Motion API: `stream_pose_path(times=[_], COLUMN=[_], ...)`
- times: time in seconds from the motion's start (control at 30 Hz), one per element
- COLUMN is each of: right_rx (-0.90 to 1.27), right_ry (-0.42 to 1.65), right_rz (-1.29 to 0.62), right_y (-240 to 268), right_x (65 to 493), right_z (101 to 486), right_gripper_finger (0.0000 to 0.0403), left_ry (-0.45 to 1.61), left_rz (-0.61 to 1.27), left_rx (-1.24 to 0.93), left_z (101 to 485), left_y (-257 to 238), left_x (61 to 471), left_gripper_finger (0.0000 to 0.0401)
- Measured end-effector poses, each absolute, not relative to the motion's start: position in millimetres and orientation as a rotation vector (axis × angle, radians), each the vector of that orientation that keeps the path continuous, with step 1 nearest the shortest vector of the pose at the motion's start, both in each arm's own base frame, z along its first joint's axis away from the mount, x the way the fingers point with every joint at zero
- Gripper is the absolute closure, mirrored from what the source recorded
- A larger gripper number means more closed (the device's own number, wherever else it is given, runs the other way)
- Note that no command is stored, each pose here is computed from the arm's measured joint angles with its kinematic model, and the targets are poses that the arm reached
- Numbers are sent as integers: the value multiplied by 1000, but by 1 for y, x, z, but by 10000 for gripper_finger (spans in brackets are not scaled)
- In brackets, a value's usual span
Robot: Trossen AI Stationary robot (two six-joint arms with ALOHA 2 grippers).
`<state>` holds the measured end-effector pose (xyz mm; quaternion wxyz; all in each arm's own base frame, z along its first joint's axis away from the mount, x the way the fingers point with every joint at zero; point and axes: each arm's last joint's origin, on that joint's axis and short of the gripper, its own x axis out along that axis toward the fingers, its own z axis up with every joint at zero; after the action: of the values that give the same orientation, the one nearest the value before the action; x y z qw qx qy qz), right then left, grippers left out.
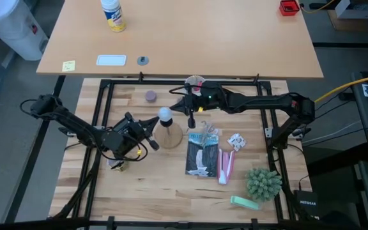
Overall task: Screw lightbulb
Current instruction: Insert the lightbulb into the lamp
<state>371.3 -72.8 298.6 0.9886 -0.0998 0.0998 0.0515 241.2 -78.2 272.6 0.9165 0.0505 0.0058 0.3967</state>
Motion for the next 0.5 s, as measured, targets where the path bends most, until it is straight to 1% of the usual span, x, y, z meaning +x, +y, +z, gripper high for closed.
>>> stream_pose_path(times=[0.2, 0.5], right_rx=[-176, -167], right_ry=[201, 203], right_rz=[151, 172], right_y=[-72, -66], right_x=[371, 372], right_z=[298, 298], right_gripper_finger=[386, 386], left_ry=[13, 15], left_rz=[838, 870], left_rx=[103, 103], left_z=[273, 273], left_y=[-73, -69], left_x=[243, 243], left_gripper_finger=[400, 400])
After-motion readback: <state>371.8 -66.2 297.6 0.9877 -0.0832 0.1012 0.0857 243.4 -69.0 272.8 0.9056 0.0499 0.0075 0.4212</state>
